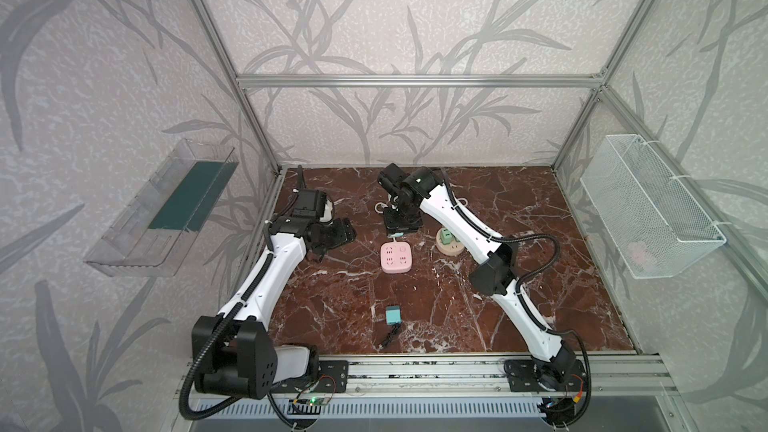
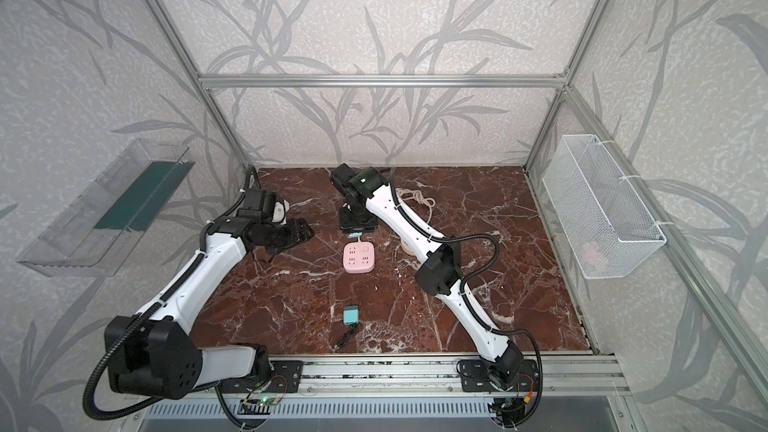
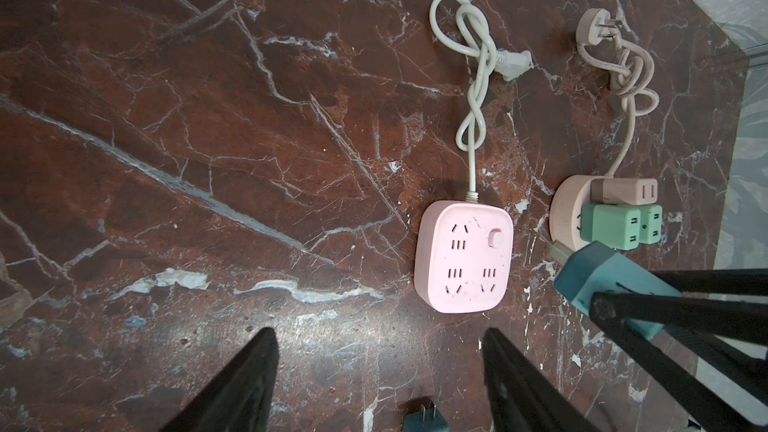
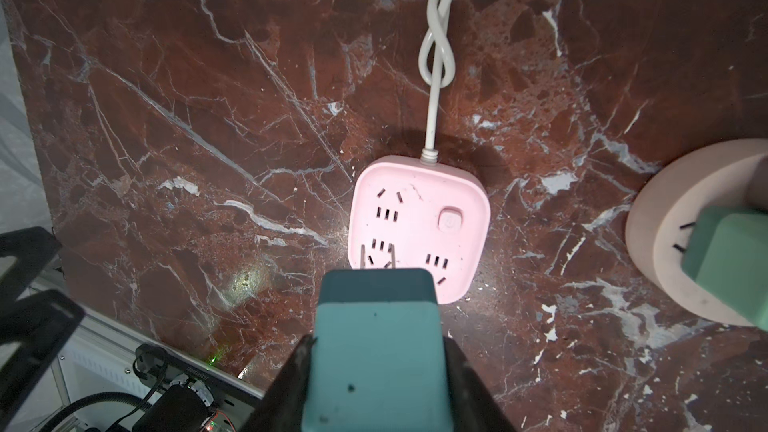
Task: Insert the plug
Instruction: 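Lower the teal charger prongs onto a pink strip socket with the right gripper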
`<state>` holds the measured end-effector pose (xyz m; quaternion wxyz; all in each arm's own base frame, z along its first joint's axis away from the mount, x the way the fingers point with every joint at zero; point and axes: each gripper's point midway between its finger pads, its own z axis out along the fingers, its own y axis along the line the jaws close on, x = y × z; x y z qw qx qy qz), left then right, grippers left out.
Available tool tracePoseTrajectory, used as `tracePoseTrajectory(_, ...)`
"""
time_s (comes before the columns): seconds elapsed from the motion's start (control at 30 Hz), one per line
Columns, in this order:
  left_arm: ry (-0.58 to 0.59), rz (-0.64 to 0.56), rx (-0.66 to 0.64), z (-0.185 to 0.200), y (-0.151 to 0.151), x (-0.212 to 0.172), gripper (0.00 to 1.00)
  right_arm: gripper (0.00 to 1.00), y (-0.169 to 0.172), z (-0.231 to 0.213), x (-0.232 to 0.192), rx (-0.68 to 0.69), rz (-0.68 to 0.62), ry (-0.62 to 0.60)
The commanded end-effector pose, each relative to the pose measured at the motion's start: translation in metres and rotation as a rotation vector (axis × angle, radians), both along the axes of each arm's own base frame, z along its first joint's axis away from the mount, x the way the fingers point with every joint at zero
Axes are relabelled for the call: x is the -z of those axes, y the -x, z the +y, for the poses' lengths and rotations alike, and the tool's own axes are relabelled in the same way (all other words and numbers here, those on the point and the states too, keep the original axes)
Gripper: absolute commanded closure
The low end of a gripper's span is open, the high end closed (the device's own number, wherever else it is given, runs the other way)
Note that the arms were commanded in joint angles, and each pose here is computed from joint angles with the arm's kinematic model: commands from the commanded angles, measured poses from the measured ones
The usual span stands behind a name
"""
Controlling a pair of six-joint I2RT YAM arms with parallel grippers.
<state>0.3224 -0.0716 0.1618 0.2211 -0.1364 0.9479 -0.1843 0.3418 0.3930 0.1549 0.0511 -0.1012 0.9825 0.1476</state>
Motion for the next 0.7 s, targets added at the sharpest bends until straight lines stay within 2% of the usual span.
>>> tracePoseTrajectory(0.0, 0.009, -0.008, 0.018, -0.001, 0.002, -0.001, 0.24, 1.0, 0.008, -0.006, 0.006, 0.012, 0.062, 0.016)
tracePoseTrajectory(0.67, 0.057, 0.012, 0.024, -0.008, 0.0, 0.006, 0.23, 1.0, 0.012, 0.006, 0.051, 0.059, 0.18, 0.025)
